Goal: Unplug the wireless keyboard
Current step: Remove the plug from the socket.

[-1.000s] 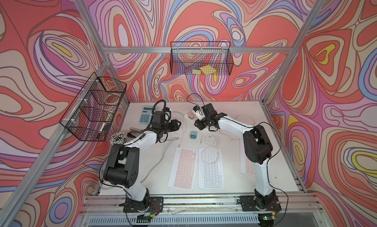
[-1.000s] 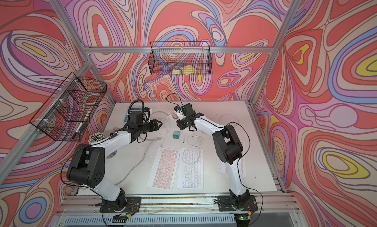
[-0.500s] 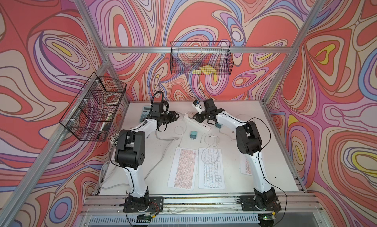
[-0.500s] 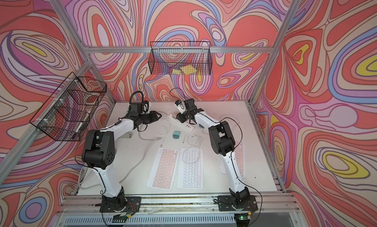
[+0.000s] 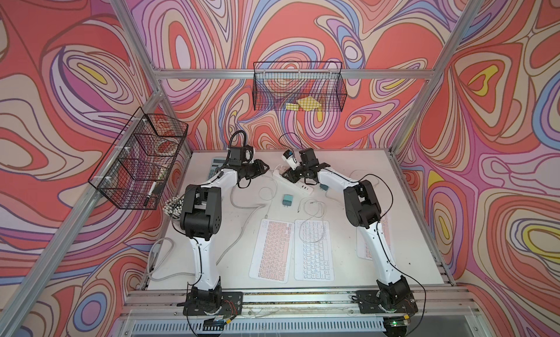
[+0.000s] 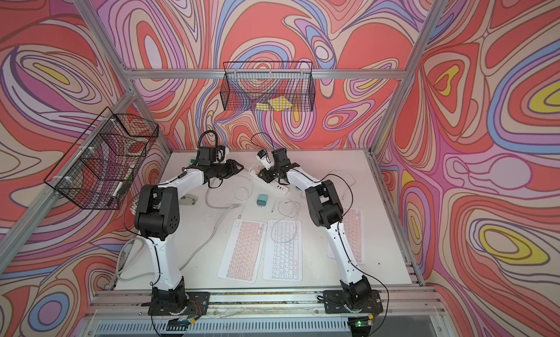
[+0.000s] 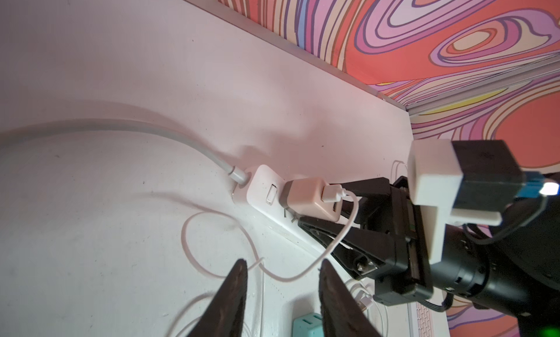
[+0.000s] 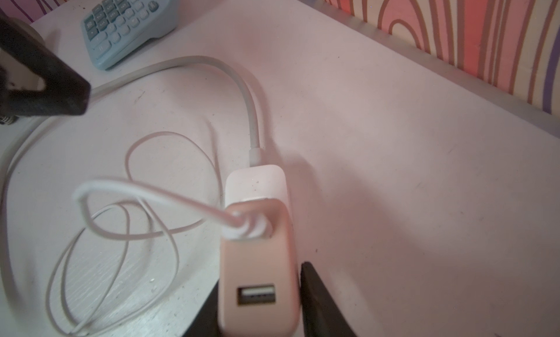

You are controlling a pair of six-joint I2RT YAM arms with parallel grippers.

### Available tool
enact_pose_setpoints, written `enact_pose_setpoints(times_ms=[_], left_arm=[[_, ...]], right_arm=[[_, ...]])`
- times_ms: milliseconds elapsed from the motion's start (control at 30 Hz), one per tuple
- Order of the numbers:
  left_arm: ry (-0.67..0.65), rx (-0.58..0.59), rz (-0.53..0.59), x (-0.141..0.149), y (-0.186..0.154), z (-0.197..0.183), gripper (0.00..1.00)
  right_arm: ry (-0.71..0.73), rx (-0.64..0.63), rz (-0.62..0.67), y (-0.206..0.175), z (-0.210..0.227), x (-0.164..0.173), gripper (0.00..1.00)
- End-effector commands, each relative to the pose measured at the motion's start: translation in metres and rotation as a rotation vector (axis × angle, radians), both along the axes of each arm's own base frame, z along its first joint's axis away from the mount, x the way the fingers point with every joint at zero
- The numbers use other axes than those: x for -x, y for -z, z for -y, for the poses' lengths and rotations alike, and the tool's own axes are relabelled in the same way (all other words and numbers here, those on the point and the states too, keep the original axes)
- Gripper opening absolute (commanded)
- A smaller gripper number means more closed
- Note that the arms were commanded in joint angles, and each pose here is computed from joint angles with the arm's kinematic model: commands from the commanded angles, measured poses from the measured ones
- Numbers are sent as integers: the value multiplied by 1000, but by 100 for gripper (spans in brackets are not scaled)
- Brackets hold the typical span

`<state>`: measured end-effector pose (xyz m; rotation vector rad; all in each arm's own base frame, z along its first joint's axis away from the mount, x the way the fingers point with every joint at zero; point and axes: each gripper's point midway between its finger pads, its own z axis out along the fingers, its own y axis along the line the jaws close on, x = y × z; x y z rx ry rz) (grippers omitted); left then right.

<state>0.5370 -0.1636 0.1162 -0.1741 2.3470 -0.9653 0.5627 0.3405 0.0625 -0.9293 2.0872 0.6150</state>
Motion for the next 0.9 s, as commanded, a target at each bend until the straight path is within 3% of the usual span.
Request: enact_pose_setpoints(times_ms=[0,400,700,867], left_arm=[[0,37,-44,-3,10,3,41],[32,83,-56,-6,24,20,41],[53,48,10,-22,0,20,41],[61,53,-16,-30,15,23,41]], right_arm=[[-28,-23,46,-11,-5,-1,37],[-28,-36,55,-17,-6,-1,32],[-15,-23,73,-23,-1,1,40],[-11,-27,81,-29,0,2,40]])
